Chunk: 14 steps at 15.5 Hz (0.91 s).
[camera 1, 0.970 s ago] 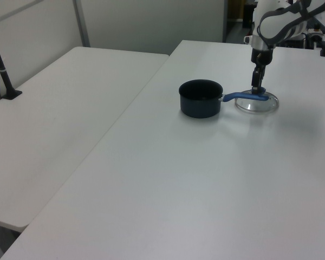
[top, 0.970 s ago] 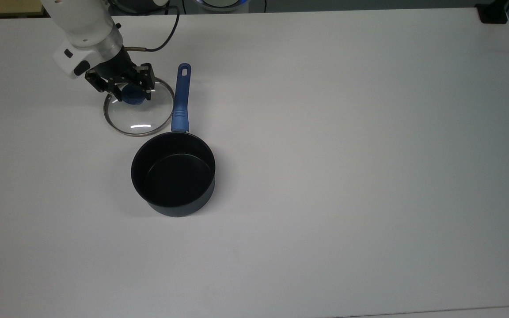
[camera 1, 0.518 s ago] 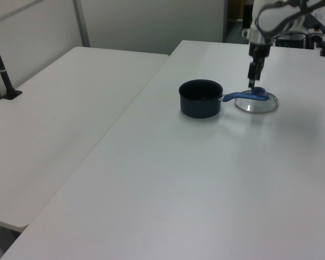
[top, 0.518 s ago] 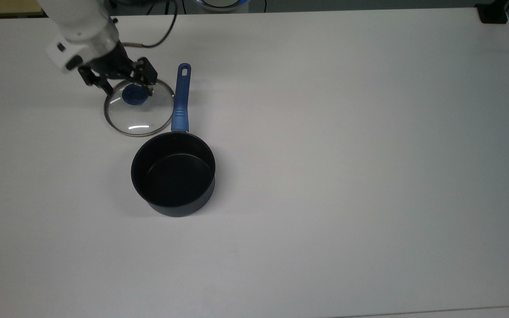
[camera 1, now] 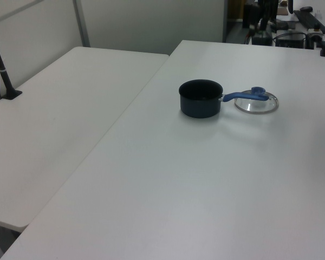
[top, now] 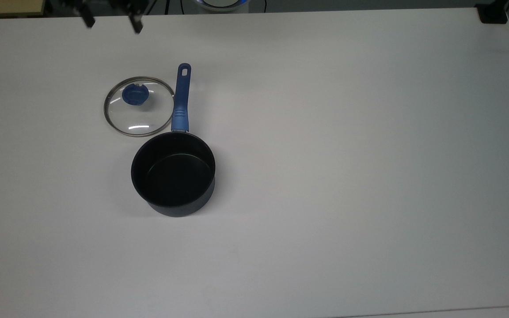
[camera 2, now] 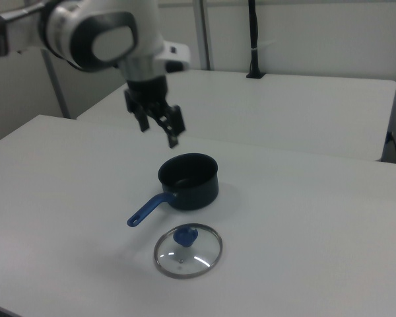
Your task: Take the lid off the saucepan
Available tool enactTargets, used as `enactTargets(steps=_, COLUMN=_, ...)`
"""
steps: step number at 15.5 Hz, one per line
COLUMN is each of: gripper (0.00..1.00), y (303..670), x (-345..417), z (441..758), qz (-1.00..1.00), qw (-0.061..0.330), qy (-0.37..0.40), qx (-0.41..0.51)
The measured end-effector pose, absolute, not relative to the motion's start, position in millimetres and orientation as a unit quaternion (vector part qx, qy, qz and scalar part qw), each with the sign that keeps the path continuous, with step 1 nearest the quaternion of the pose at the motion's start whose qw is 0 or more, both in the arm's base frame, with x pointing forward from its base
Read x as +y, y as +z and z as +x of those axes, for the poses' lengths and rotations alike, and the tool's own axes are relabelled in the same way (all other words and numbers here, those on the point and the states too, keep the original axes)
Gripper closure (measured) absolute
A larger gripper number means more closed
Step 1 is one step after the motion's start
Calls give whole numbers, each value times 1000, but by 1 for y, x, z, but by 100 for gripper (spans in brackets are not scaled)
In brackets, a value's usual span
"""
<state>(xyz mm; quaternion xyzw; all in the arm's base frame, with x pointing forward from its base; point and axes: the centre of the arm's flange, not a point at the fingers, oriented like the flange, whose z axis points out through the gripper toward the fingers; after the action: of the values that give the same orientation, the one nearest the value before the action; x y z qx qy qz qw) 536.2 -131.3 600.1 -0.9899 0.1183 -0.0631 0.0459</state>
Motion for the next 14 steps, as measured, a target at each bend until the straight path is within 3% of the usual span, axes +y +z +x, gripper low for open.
enactTargets(steps=3, gripper=0, y=629, x=-80, z=517, qz=-992, qw=33, qy=-33, qx=117)
enactTargets(steps=6, gripper=0, y=631, x=-53, z=511, qz=-995, qw=5, qy=-11, qx=98)
enactTargets(steps=9, gripper=0, y=609, x=-60, z=531, qz=-995, qw=-30, qy=-13, qx=90)
enactTargets(steps=14, gripper=0, y=597, x=-64, z=560, qz=-998, qw=-39, qy=-28, qx=44)
